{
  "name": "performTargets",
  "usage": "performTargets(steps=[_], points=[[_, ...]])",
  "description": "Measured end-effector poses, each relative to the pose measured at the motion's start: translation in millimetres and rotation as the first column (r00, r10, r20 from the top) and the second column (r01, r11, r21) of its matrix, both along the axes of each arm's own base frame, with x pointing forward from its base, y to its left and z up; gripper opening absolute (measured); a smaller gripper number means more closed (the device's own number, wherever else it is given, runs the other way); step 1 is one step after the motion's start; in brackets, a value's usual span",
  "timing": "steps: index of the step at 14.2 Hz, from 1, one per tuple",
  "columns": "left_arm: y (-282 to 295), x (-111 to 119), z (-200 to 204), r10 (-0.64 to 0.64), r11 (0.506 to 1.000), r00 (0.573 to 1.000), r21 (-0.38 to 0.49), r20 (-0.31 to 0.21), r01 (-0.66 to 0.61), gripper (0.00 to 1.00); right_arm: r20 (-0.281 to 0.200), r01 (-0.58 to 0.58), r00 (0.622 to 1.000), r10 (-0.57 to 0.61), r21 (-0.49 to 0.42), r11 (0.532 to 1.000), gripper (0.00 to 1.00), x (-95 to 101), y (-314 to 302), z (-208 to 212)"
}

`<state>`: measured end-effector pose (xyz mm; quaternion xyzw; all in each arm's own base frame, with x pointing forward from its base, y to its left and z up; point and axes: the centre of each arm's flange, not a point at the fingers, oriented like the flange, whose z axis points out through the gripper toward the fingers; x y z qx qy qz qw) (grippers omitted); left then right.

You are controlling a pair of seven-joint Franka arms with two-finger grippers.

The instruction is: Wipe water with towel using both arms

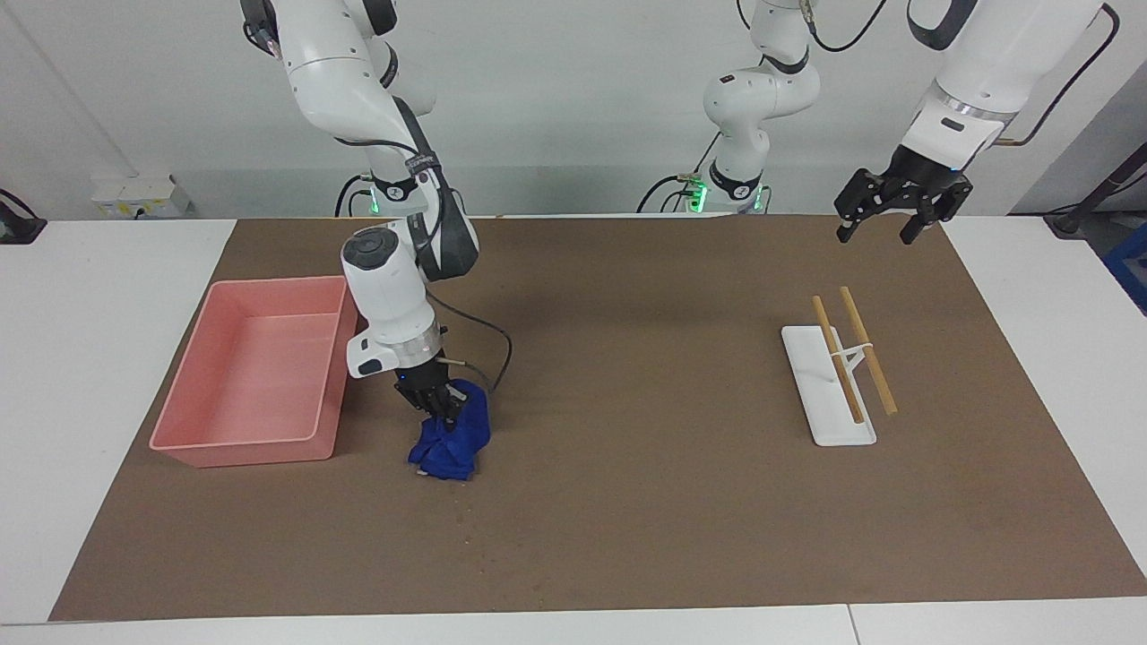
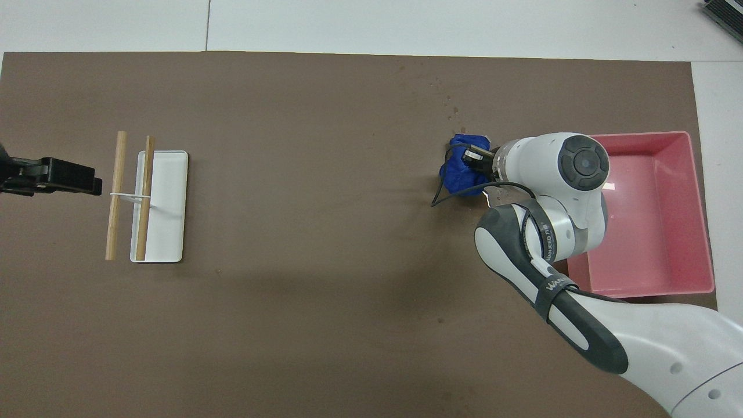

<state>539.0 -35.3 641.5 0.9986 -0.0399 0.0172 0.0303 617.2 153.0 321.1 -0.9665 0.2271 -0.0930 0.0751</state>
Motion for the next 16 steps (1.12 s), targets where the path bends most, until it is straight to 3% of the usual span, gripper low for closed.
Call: performTargets(steps=[3, 7, 14, 16], points=[[11.2, 2.4, 0.3, -0.021, 1.0, 1.0, 0.005, -0.01, 0.021, 1.0, -0.131, -0.011, 0.991, 0.005, -0.045, 0.999, 0.17, -22.0, -4.3, -2.0], [3.3, 1.8, -5.7, -0.036, 0.999, 0.999, 0.007, -0.023, 0.037, 1.0, -0.322, -0.03, 0.947, -0.007, -0.111, 0.993, 0.17, -57.9, -15.5, 1.5], [13.4, 1.5, -4.3, -0.038, 0.998, 0.999, 0.057, -0.02, 0.039, 1.0, -0.469, -0.047, 0.882, -0.042, -0.177, 0.983, 0.17, -127.4, -38.6, -6.2], [13.0, 1.3, -3.9, -0.04, 0.998, 0.999, 0.057, -0.019, 0.041, 1.0, -0.47, -0.047, 0.881, -0.05, -0.191, 0.981, 0.17, -134.7, -40.6, 15.8]])
